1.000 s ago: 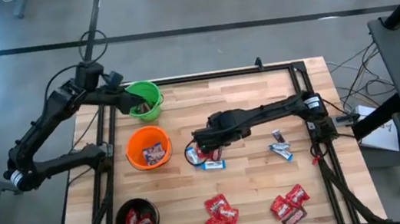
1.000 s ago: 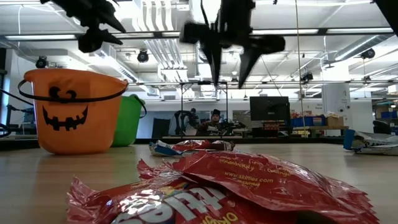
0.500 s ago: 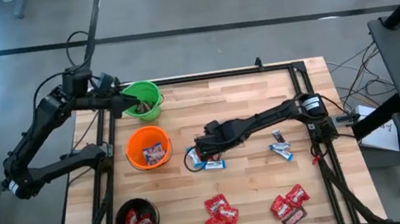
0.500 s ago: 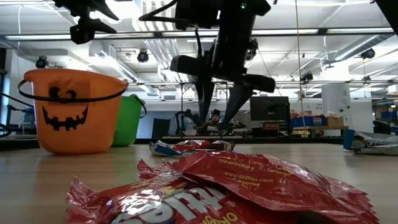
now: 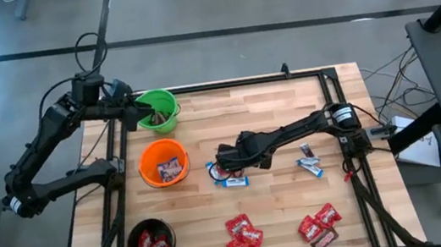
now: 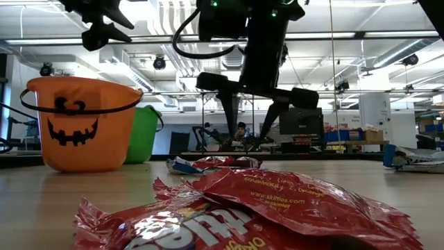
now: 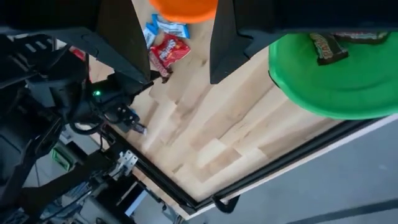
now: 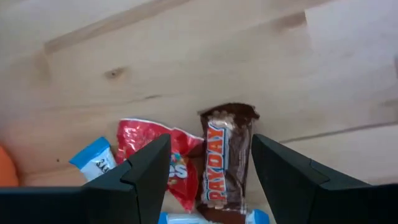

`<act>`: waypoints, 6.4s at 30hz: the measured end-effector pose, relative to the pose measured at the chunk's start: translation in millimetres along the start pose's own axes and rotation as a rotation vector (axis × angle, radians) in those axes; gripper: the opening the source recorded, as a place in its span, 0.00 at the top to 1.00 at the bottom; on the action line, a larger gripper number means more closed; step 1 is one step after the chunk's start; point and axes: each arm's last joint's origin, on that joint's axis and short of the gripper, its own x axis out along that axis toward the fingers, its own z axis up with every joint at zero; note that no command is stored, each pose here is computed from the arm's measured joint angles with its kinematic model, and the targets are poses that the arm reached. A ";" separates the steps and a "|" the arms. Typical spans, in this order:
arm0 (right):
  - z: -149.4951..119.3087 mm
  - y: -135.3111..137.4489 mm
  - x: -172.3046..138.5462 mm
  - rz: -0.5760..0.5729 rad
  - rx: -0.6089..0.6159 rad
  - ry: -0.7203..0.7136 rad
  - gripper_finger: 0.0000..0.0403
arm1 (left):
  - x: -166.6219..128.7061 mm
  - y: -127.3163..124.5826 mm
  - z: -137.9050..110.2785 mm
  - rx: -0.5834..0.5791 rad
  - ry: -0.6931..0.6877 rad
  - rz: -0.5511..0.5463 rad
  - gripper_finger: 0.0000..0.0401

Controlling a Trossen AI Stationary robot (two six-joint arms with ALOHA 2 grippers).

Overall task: Organize candy in baskets
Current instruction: Put the brown chocolate into the green bucket

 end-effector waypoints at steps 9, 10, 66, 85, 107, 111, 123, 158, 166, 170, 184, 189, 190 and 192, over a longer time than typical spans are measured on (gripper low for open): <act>-3.3 -12.7 15.5 -0.056 0.031 0.064 0.46 | 4.8 2.7 1.4 0.048 0.017 0.004 0.63; -4.0 -12.8 17.0 -0.051 0.033 0.068 0.46 | 5.0 2.8 1.5 0.050 0.017 0.004 0.63; -6.9 2.2 4.4 0.147 -0.199 0.147 0.79 | 9.1 7.6 0.5 0.033 0.049 0.054 0.63; 35.2 80.8 -95.0 0.516 -0.440 -0.214 0.78 | 11.3 1.8 10.4 -0.072 -0.019 -0.073 0.63; 62.6 113.5 -137.4 0.799 -0.423 -0.325 0.78 | 24.4 -25.4 21.1 -0.151 -0.059 -0.289 0.63; 60.2 116.8 -143.4 0.859 -0.447 -0.335 0.78 | 30.6 -27.9 20.3 -0.150 -0.032 -0.301 0.63; 60.1 117.0 -143.9 0.866 -0.485 -0.319 0.78 | 36.8 -36.9 20.6 -0.140 -0.019 -0.350 0.63; 53.8 119.5 -152.8 0.937 -0.486 -0.333 0.78 | 53.3 -45.6 21.2 -0.112 0.003 -0.376 0.63; 53.1 119.7 -153.6 0.945 -0.484 -0.331 0.78 | 61.2 -49.2 24.7 -0.095 -0.008 -0.398 0.72; 53.1 119.9 -153.9 0.948 -0.486 -0.333 0.78 | 60.3 -49.4 24.6 -0.094 -0.010 -0.398 0.86; 53.1 119.9 -153.8 0.942 -0.522 -0.352 0.76 | 58.7 -49.7 24.0 -0.089 -0.008 -0.403 0.98; 53.1 119.9 -153.9 0.937 -0.553 -0.369 0.76 | 58.2 -49.8 24.0 -0.085 -0.009 -0.404 0.98; 53.1 119.9 -153.9 0.937 -0.557 -0.372 0.76 | 58.1 -49.8 24.0 -0.085 -0.009 -0.404 0.98; 53.1 119.9 -153.9 0.936 -0.559 -0.373 0.75 | 58.0 -49.9 23.9 -0.084 -0.009 -0.404 0.98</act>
